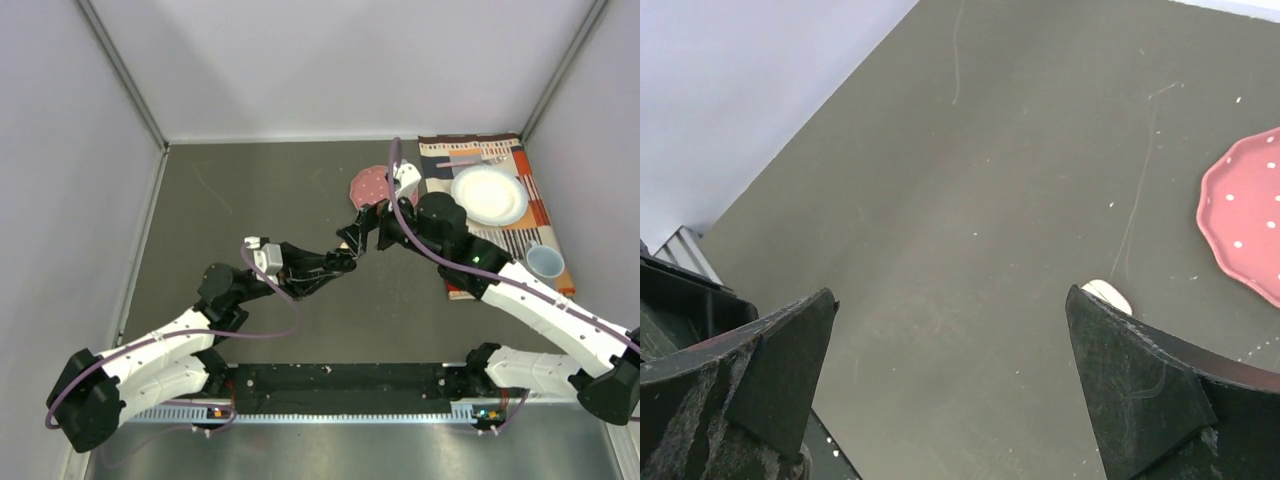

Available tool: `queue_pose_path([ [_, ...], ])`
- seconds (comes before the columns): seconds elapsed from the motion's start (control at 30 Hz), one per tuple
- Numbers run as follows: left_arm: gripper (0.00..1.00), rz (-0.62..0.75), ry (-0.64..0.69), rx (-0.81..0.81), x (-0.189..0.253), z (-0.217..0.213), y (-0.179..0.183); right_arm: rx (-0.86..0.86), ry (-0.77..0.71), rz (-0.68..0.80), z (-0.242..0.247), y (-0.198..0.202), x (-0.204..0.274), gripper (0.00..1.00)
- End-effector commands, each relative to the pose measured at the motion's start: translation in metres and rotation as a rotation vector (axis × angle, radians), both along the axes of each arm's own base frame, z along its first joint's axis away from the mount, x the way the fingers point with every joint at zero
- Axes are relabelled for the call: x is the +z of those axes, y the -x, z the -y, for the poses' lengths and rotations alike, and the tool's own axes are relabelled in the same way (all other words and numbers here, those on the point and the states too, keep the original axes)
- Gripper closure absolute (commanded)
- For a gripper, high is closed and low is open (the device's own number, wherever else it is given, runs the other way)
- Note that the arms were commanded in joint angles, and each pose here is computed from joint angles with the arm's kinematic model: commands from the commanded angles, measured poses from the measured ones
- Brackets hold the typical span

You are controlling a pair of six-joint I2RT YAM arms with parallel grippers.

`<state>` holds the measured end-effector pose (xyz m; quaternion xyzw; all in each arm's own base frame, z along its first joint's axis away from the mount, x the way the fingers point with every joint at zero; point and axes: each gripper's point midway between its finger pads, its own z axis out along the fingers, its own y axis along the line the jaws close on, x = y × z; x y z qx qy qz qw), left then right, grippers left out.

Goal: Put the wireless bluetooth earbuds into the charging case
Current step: Close the charging case with the earbuds, then place the charging case with the earbuds at the center of the board.

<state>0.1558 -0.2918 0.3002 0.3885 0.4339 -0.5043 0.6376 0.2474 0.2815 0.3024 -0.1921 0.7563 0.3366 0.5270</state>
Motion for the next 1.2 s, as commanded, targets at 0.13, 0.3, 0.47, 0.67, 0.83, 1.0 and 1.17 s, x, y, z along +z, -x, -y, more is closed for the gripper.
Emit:
queue_pose_path([
  [0.13, 1.00, 0.055, 0.046, -0.010, 0.022, -0.001, 0.004, 0.117, -0.020, -0.009, -0.016, 0.011, 0.006, 0.01],
  [0.3, 1.00, 0.053, 0.049, 0.002, 0.020, -0.002, 0.002, 0.147, -0.030, -0.030, -0.019, 0.018, 0.000, 0.01],
  [0.47, 1.00, 0.045, 0.055, 0.014, 0.020, -0.002, 0.000, 0.145, -0.025, -0.053, -0.017, 0.020, -0.013, 0.01],
  [0.67, 1.00, -0.012, 0.057, 0.132, 0.013, -0.008, -0.021, -0.031, -0.011, -0.087, 0.003, 0.003, -0.036, 0.01],
  [0.83, 1.00, -0.024, 0.050, 0.167, 0.010, -0.011, -0.026, -0.254, -0.045, -0.081, 0.035, -0.017, -0.041, 0.01],
  [1.0, 1.00, -0.028, 0.047, 0.154, 0.009, -0.008, -0.026, -0.292, -0.147, 0.022, 0.043, -0.022, -0.003, 0.01],
  [1.17, 1.00, -0.044, 0.036, 0.147, 0.006, -0.004, -0.029, -0.242, -0.251, 0.103, 0.040, -0.015, 0.024, 0.01],
])
